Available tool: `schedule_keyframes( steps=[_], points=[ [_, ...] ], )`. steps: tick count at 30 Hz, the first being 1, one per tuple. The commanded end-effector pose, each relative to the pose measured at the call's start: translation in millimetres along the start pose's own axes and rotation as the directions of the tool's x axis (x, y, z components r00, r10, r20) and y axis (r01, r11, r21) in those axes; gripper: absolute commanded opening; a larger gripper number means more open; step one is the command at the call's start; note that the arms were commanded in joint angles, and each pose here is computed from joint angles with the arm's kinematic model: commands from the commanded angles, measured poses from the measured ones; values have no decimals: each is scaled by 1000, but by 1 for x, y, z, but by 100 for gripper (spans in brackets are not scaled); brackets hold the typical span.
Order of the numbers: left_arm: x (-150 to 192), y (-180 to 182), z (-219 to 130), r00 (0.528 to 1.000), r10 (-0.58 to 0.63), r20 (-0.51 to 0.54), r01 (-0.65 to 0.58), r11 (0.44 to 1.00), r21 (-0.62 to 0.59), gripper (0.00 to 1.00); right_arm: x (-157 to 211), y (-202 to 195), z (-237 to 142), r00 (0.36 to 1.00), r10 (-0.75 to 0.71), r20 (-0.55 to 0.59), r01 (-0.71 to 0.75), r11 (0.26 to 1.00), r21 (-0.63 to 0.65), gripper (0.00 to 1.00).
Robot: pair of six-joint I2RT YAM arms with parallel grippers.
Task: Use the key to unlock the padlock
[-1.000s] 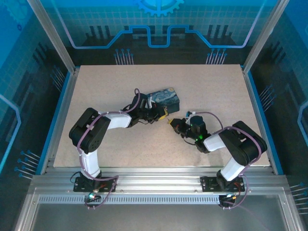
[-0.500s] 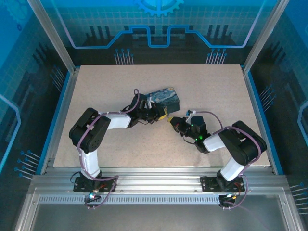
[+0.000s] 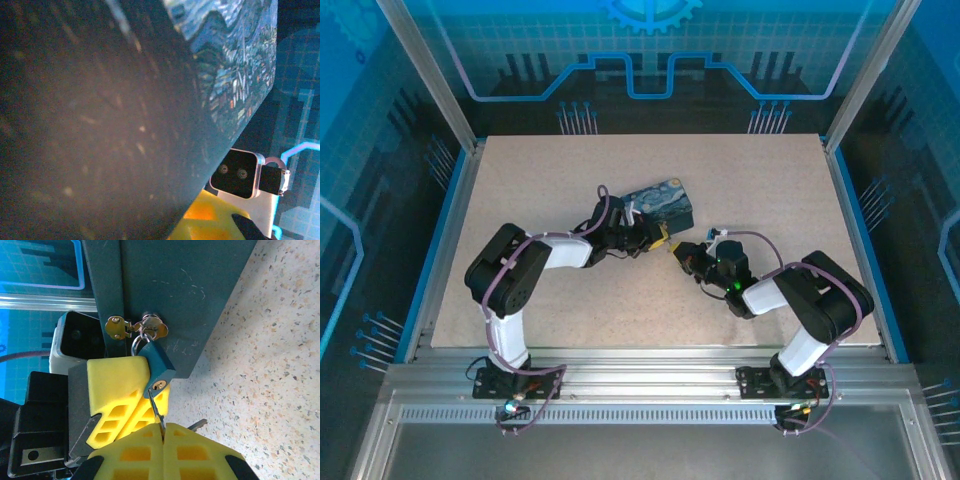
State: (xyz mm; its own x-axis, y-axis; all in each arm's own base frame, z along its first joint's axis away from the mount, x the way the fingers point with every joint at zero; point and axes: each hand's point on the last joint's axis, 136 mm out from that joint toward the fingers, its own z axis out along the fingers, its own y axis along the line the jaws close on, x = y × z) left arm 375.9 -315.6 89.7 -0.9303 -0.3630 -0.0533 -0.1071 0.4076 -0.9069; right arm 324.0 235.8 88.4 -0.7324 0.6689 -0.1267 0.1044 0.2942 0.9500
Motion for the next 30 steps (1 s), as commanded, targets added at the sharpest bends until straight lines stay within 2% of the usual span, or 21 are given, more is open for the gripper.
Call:
schedule_keyframes(
  steps=[1,11,30],
  points=[
    [5,5,0,999,-28,-38,28,1000,13,0,1,-2,2,1000,0,11,0,1000,2,0],
    [3,3,1,999,-33,-37,34,999,21,0,2,-7,-2,1000,0,14,0,1000,15,0],
    [5,6,3,998,-49,-46,50,998,27,0,-8,9,10,1000,-9,22,9,1000,-19,0]
  ],
)
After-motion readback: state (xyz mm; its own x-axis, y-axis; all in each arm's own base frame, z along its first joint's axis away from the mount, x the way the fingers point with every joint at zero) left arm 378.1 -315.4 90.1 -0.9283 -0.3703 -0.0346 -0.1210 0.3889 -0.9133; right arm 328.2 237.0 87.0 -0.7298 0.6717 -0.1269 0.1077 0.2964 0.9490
